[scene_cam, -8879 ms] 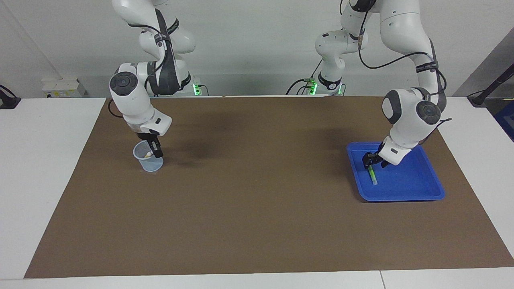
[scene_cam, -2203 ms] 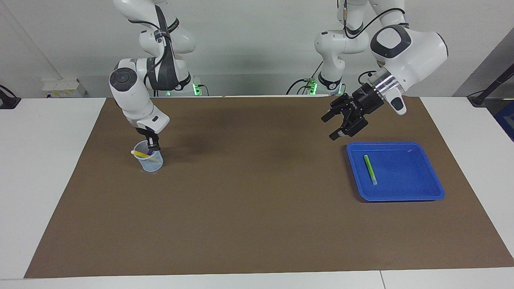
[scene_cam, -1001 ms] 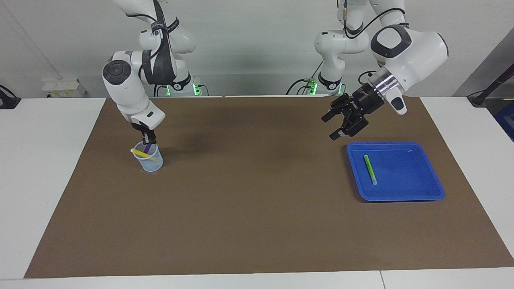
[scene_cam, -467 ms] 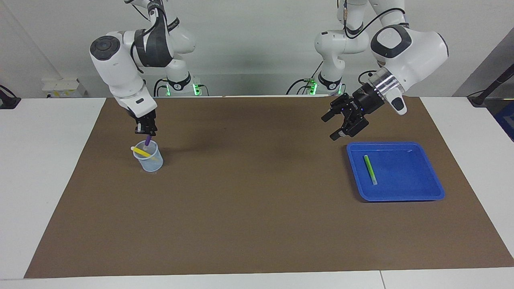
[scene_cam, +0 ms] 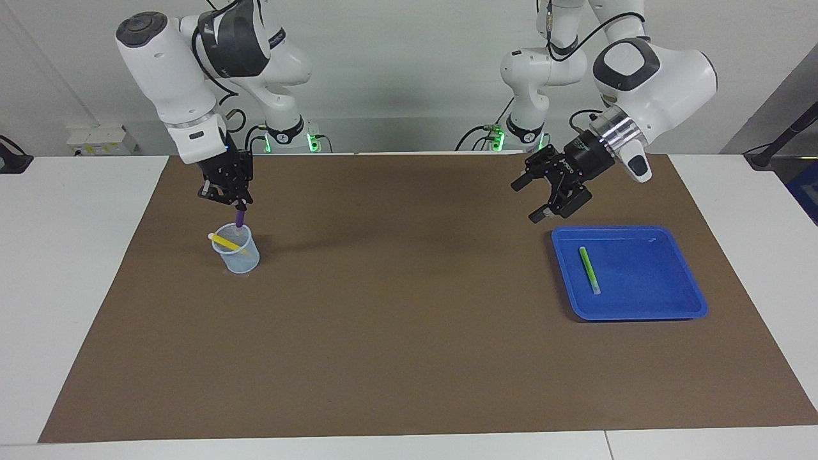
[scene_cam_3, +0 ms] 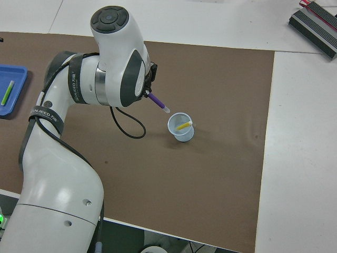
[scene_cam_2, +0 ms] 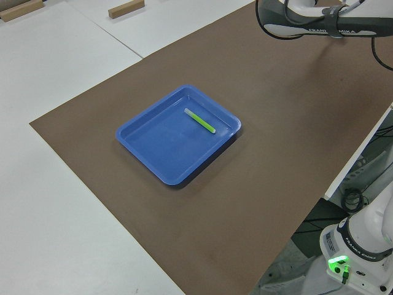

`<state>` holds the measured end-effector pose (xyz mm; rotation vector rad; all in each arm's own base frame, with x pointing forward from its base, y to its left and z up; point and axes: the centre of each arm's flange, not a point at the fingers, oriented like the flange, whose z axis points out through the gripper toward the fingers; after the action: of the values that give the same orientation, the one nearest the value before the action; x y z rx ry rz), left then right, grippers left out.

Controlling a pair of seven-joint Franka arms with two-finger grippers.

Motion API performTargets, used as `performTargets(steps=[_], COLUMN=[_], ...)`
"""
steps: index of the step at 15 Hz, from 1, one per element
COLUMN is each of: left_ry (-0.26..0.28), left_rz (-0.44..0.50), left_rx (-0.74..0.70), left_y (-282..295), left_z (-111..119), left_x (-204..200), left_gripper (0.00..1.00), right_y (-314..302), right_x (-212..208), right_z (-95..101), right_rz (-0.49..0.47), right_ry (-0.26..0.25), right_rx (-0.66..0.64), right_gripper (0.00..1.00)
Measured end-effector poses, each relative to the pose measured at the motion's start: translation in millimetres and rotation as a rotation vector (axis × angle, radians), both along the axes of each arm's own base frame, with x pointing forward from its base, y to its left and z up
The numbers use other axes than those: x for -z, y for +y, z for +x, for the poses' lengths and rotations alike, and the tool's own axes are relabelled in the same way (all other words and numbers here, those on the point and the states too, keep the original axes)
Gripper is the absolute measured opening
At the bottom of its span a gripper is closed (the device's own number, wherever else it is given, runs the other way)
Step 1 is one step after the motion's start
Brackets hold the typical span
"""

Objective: Right arm passes pens to left for tray arrangement
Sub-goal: 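Lift the purple pen and carry it toward the left gripper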

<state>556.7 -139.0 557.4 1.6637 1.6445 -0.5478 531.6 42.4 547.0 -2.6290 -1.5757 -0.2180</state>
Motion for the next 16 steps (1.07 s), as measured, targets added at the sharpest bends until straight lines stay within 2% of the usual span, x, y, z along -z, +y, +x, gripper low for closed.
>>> performTargets(steps=[4,7,10,13,16], left_ry=[0.033,0.072,0.101,0.103,0.102], left_rz=[-0.013,-0.024,-0.033,-0.036,-0.016], left_rx=[-0.035,-0.066,-0.090,-0.079,-0.037], left_y=[1,-2,-7,-18,-39], left_z=[-1,-2,-5,-13,-33], left_x=[-3,-4,-9,-18,-23], left_gripper=[1.00,1.00,1.00,1.00,1.00], right_y=[42,85,128,174,222], right_x=[-1,-4,-10,-6,4], right_z=[-4.3,-11.0,-14.4,-17.4,-32.2], right_rz=[0.128,0.236,0.394,0.585,0.685], right_ry=[0.072,0.160,0.237,0.268,0.271], right_rx=[0.295,0.541,0.797,1.019,1.158], right_gripper=[0.18,0.18,0.18,0.18,0.18])
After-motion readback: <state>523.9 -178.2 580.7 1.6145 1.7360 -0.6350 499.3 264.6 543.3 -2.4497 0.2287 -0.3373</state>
